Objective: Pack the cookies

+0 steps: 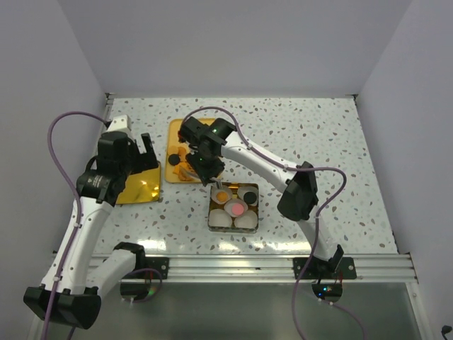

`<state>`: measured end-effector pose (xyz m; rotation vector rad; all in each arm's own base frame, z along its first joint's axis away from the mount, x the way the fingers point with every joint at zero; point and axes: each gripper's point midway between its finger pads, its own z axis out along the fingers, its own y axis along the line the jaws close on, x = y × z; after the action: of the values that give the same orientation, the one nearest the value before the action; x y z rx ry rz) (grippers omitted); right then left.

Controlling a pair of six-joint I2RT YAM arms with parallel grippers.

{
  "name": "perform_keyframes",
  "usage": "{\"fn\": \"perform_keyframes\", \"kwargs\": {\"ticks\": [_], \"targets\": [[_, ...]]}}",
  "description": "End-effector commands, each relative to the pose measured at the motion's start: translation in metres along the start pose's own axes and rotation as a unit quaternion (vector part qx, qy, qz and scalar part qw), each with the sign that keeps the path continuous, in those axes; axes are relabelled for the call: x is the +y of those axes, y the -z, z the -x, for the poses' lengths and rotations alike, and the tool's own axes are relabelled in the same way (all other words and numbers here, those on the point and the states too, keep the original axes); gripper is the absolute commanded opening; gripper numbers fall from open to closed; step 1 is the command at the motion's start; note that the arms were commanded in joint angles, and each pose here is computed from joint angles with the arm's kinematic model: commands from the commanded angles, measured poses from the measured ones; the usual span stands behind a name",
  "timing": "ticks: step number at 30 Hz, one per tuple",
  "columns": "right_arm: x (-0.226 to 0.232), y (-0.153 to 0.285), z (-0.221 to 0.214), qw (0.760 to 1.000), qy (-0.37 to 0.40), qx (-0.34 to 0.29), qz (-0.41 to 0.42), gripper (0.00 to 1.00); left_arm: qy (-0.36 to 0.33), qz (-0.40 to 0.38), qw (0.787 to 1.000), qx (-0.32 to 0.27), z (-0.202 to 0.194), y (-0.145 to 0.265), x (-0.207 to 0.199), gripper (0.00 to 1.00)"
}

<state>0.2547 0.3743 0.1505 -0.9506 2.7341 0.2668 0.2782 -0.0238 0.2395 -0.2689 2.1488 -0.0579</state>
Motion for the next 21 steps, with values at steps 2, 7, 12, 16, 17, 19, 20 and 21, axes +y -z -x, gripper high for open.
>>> {"fn": "perform_keyframes", "kwargs": {"ticks": [2, 7, 12, 16, 17, 19, 20, 21], "targets": [[-0.002, 0.024, 0.012, 0.999, -0.01, -0.036, -0.013, 0.35, 0.0, 0.007, 1.0, -0.015, 0.008, 0.007, 0.005, 1.0], [0.002, 0.04, 0.028, 0.998, -0.018, -0.068, -0.005, 0.33, 0.003, 0.003, 1.0, -0.019, 0.012, 0.012, 0.004, 1.0], [0.001, 0.064, 0.039, 0.994, -0.03, -0.102, 0.003, 0.33, 0.007, 0.0, 1.0, -0.025, 0.015, 0.017, 0.003, 1.0], [-0.007, 0.087, 0.039, 0.992, -0.049, -0.119, 0.013, 0.33, 0.013, -0.007, 1.0, -0.022, 0.014, 0.017, 0.0, 1.0], [-0.008, 0.1, 0.037, 0.99, -0.052, -0.129, 0.02, 0.33, 0.012, -0.007, 1.0, -0.021, 0.014, 0.017, 0.0, 1.0], [-0.011, 0.106, 0.026, 0.991, -0.051, -0.121, 0.019, 0.33, 0.014, -0.01, 1.0, -0.021, 0.014, 0.016, -0.002, 1.0], [-0.011, 0.124, 0.021, 0.989, -0.05, -0.137, 0.025, 0.33, 0.014, -0.011, 1.0, -0.019, 0.014, 0.015, -0.002, 1.0], [-0.013, 0.128, 0.015, 0.989, -0.049, -0.137, 0.024, 0.33, 0.014, -0.011, 1.0, -0.019, 0.014, 0.014, -0.002, 1.0]]}}
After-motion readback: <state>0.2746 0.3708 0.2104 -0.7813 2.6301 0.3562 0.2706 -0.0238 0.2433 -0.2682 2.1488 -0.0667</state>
